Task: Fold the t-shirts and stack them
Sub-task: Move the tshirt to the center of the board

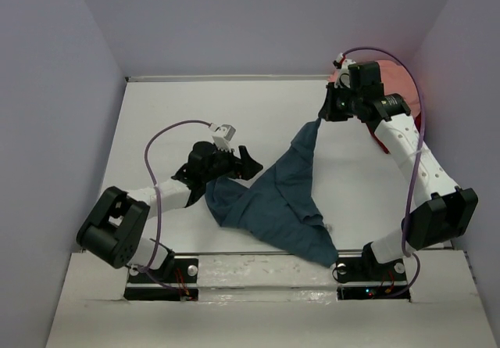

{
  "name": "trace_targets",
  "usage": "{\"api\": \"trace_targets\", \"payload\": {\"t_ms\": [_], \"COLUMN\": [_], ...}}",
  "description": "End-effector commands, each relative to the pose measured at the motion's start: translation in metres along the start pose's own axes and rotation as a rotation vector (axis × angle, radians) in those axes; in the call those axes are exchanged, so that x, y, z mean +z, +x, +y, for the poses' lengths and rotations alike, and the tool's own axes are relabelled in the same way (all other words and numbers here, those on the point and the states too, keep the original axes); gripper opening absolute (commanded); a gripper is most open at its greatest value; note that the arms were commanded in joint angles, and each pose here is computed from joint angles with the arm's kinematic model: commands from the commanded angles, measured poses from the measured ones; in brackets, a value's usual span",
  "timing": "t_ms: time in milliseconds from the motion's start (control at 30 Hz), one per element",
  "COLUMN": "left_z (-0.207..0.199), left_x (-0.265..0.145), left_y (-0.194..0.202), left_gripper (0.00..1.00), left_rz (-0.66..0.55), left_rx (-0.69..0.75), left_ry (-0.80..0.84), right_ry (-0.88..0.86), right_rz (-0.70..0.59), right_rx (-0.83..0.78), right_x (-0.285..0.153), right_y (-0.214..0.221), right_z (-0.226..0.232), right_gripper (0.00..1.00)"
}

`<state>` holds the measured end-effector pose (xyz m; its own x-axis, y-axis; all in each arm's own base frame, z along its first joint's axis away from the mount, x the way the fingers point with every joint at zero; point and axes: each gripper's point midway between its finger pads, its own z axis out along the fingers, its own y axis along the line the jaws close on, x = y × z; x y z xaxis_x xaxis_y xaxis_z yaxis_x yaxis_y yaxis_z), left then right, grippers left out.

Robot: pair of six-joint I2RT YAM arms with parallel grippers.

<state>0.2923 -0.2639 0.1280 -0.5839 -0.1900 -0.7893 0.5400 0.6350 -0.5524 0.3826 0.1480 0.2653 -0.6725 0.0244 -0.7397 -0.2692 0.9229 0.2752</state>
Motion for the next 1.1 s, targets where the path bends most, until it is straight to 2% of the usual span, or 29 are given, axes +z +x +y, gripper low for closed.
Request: {"api": "trace_targets", "payload": {"t_ms": [0,133,300,367,600,767,867,900,933,967,1000,1033,1067], "left_z": [-0.010,-0.001,0.006,0.005,-0.004,-0.035,-0.040,-0.038,-0.033,-0.033,-0.036,-0.032,-0.032], "left_x": [0.017,0.027,0.030,0.028,0.009,-0.002,-0.008,-0.009,-0.013,-0.015,-0.018,-0.023,-0.026], "left_y": [-0.005,0.009,0.007,0.004,-0.023,-0.036,-0.043,-0.047,-0.040,-0.041,-0.052,-0.046,-0.050], "left_gripper": [0.97,0.94,0.89,0.89,0.92,0.92,0.91,0.91,0.90,0.89,0.88,0.88,0.88], "left_rz": [0.040,0.110,0.106,0.097,-0.065,-0.075,-0.053,-0.058,-0.022,-0.017,-0.042,-0.018,-0.024], "left_rx": [0.008,-0.011,-0.006,-0.013,-0.115,-0.145,-0.152,-0.159,-0.187,-0.201,-0.210,-0.246,-0.261], "left_ry": [0.061,0.040,0.002,-0.006,-0.081,-0.019,-0.058,-0.086,-0.129,-0.144,-0.158,-0.199,-0.213], "right_ry": [0.014,0.039,0.072,0.053,0.020,0.054,0.097,0.117,0.139,0.139,0.115,0.045,0.013], "right_rz": [-0.110,-0.116,-0.123,-0.154,-0.186,-0.187,-0.196,-0.196,-0.187,-0.178,-0.162,-0.123,-0.077], "right_rx": [-0.034,-0.043,-0.035,-0.036,-0.031,-0.003,0.040,0.053,0.094,0.108,0.127,0.141,0.154], "right_x": [-0.011,-0.011,0.000,0.002,-0.001,-0.006,-0.009,-0.009,-0.007,-0.005,-0.004,-0.002,-0.003], "right_y": [-0.026,-0.027,-0.034,-0.043,-0.055,-0.044,-0.041,-0.039,-0.032,-0.028,-0.025,-0.018,-0.011], "right_z": [0.001,-0.004,-0.011,-0.007,0.001,-0.005,-0.012,-0.016,-0.020,-0.020,-0.016,-0.003,0.004], "right_gripper": [0.00,0.00,0.00,0.00,0.00,0.00,0.01,0.10,0.58,0.79,0.87,0.92,0.95]}}
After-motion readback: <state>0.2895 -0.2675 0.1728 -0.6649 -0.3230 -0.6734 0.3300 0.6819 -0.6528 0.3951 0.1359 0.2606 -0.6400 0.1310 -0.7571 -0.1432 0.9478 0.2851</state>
